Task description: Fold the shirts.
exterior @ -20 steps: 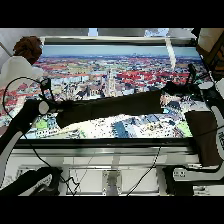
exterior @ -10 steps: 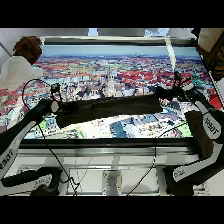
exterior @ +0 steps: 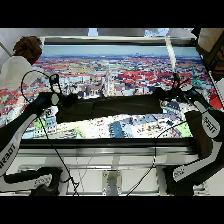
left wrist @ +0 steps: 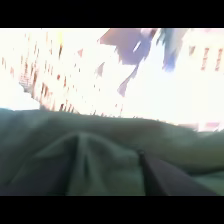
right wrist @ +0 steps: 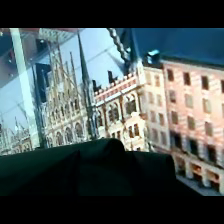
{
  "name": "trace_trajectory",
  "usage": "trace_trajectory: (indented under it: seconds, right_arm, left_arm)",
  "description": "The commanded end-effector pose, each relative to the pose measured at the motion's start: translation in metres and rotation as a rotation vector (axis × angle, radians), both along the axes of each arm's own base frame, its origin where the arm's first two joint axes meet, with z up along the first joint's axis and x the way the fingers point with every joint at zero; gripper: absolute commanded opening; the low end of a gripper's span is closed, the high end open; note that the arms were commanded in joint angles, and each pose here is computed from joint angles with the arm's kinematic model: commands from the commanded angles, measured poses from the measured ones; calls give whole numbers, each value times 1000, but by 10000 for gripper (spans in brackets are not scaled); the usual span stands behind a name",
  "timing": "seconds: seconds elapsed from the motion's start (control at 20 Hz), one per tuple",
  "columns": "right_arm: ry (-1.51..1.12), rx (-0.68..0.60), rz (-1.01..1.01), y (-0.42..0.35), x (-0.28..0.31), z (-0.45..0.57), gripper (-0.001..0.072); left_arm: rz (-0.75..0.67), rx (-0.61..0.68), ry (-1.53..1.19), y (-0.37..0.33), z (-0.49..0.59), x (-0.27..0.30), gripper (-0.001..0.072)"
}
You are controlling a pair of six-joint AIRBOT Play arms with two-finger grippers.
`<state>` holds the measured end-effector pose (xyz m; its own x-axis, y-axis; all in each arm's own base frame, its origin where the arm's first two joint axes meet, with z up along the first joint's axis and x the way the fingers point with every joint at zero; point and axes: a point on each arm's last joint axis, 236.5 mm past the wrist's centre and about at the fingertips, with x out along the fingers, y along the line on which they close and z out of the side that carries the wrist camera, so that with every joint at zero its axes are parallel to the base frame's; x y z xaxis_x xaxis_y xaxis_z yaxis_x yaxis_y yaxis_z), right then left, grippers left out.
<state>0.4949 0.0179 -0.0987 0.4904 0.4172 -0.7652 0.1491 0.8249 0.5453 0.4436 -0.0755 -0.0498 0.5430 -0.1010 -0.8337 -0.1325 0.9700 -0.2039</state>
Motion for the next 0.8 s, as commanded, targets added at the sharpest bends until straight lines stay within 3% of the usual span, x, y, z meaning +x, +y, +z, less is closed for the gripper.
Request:
trace_trajectory:
  seconds: [0.0,0.15,0.3,0.35,0.5,0.75]
  right_arm:
    - [-11,61,42,7,-9,27,367]
    - [-77,55,78,-13,-22,76,367]
    - [-114,-52,55,-60,-42,110,373]
    - [-84,-84,58,-75,-54,110,407]
    - [87,-55,56,-95,-96,79,432]
    - [209,84,36,-77,-121,28,464]
  left_arm:
    - [2,-13,-28,-3,37,13,510]
    - [2,-31,-55,-6,77,14,511]
    - [30,-196,-145,-31,116,24,512]
    - [25,-262,-173,-43,125,28,512]
    - [-43,-331,-205,-72,132,31,510]
    - [-154,-323,-220,-117,135,19,489]
